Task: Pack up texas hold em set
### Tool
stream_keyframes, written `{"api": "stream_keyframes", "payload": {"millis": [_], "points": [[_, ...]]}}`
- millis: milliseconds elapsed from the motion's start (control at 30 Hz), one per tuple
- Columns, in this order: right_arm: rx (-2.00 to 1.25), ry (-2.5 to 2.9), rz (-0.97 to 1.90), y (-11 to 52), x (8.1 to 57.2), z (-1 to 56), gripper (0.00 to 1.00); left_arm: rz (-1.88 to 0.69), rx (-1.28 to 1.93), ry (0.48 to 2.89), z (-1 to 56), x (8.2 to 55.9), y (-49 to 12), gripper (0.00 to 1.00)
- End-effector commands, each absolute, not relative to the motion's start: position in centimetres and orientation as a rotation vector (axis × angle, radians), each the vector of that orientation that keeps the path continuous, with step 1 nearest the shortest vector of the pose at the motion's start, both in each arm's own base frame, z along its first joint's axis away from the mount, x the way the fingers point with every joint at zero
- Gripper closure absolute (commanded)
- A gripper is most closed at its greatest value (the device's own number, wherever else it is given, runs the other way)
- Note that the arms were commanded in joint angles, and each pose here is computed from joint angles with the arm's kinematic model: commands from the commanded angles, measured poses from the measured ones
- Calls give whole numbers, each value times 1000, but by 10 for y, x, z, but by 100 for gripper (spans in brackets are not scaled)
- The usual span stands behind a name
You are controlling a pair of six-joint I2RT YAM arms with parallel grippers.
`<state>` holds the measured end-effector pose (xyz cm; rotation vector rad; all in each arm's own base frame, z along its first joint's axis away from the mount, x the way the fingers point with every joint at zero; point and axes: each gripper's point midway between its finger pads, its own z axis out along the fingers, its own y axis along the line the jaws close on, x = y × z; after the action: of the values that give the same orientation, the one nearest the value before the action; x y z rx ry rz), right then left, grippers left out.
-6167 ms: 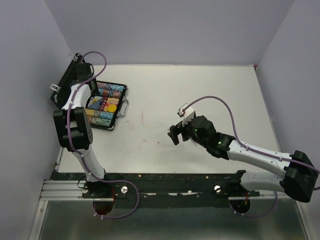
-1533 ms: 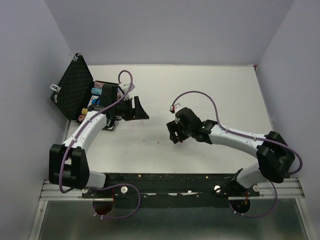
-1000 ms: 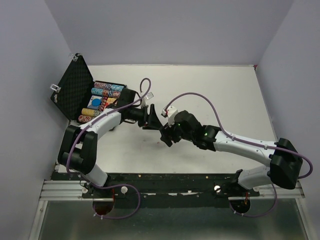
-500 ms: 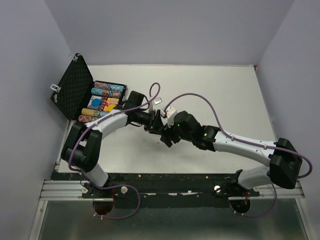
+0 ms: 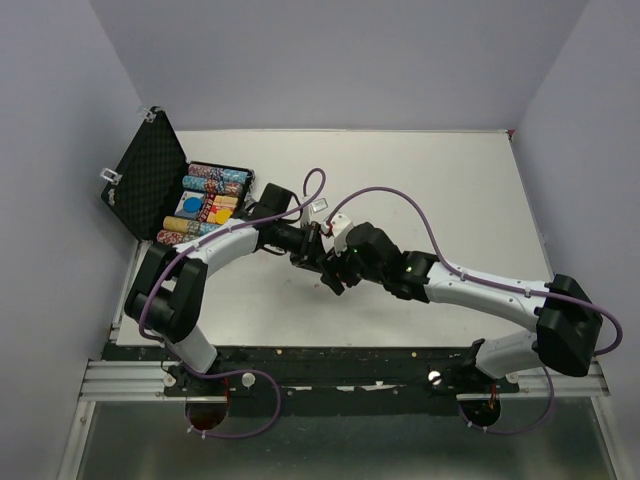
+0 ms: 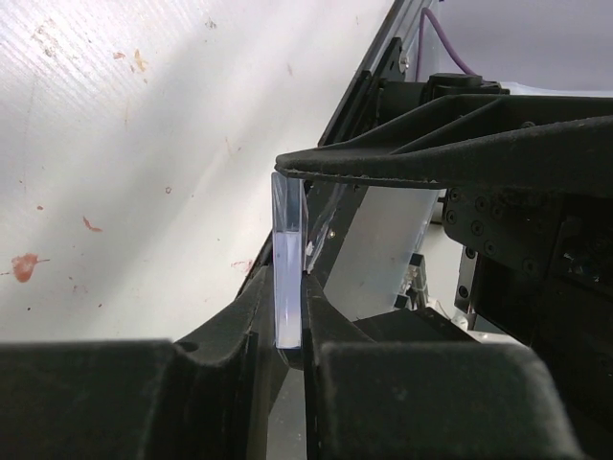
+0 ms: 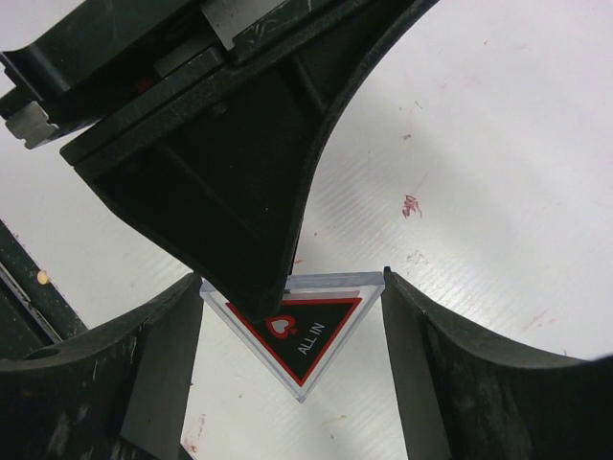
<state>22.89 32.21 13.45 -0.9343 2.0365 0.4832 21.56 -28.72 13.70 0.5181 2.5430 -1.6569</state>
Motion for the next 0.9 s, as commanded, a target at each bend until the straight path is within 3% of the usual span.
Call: {"api": "stream_keyframes", "payload": {"millis": [0, 67, 167, 233, 333, 433, 667, 867], "points": [[-918, 2023, 469, 326, 234, 142, 49, -1673, 566, 2504, 145, 217, -292, 93], [-916, 2024, 470, 326, 233, 141, 49, -1675, 568, 2500, 146, 217, -292, 100], [-899, 2029, 464, 326, 234, 142, 45, -1666, 563, 2502, 145, 218, -292, 100], [-879, 2029, 467, 325, 235, 143, 35, -1651, 563, 2494, 146, 219, -292, 100], [-843, 2018, 478, 324, 236, 146, 10, -1610, 548, 2474, 149, 227, -288, 100], [-809, 2005, 481, 321, 238, 150, 1, -1556, 492, 2450, 152, 241, -277, 100], [-758, 1972, 483, 316, 240, 161, 0, -1399, 247, 2382, 161, 294, -220, 100], [-698, 1944, 458, 303, 241, 164, 0, -1086, -65, 2308, 165, 346, -127, 100]]}}
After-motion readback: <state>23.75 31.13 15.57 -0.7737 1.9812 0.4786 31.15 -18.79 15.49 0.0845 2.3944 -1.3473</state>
